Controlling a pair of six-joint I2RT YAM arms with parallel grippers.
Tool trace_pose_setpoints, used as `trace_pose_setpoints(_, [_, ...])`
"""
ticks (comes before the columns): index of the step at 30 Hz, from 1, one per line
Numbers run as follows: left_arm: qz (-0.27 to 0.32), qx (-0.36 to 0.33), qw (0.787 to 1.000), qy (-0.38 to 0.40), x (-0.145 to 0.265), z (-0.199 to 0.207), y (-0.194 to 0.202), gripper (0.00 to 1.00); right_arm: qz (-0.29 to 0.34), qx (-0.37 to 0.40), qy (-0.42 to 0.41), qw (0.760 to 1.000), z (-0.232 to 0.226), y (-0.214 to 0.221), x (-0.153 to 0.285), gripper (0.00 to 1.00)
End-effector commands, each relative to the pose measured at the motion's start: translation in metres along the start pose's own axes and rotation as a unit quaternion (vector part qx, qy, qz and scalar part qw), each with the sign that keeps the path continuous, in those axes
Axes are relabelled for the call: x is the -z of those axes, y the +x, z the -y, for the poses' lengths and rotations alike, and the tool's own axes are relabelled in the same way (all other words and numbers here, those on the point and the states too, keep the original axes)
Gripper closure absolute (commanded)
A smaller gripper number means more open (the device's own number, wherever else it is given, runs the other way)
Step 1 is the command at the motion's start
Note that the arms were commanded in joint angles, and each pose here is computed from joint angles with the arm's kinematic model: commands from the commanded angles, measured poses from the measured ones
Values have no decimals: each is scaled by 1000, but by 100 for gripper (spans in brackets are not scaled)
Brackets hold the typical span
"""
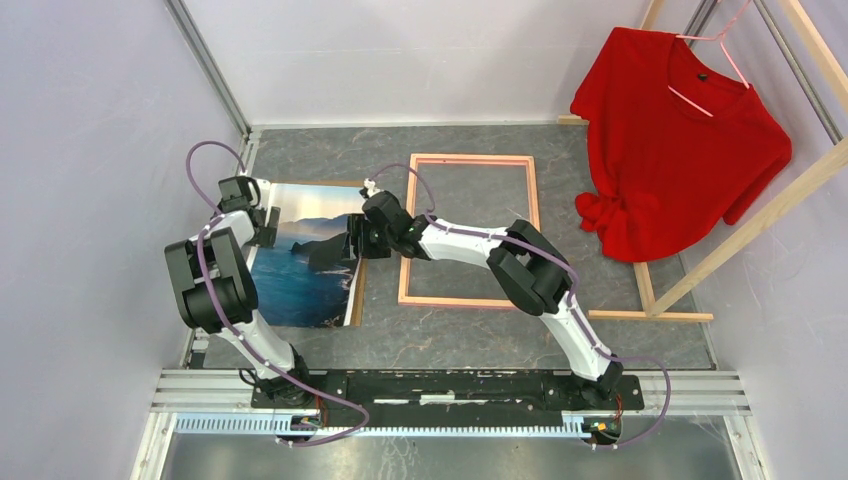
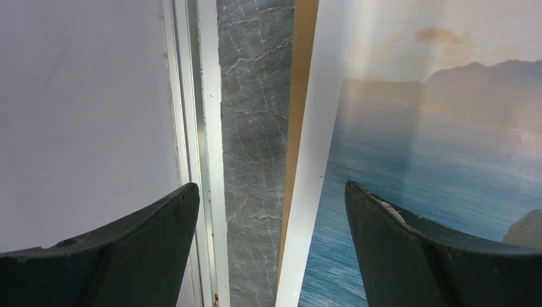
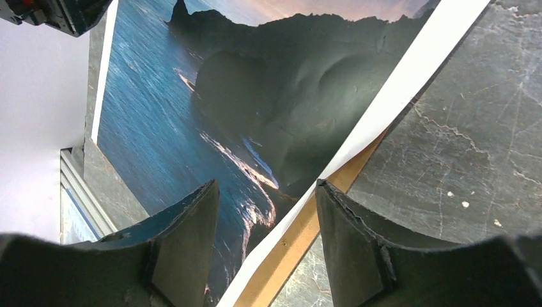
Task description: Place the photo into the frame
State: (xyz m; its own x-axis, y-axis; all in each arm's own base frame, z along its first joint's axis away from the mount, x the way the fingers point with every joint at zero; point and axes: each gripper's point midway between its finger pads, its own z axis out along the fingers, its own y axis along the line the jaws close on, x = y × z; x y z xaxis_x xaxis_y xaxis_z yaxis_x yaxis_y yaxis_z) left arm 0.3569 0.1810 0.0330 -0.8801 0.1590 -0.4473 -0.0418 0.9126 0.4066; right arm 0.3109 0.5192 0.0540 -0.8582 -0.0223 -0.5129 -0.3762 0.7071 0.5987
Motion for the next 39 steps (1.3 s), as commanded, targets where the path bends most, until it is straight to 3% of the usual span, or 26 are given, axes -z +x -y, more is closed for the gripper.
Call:
trace_pose_setpoints(1, [-93,-28,988,124,-7,68,64,9,54,20,-60,997,-48,-37,18,37])
trace_pose_setpoints(10, [-92,-31,988,118,-7,65,63,9,43,-71,-130,988,-49,-24,19,37])
trace_pose_setpoints(28, [-88,-30,989,118,-7,64,59,9,-23,-139,-106,984,-26,23,24,52])
trace_pose_setpoints(39, [-84,-30,989,118,-6,62,53,9,-69,-130,-81,986,-27,55,51,44])
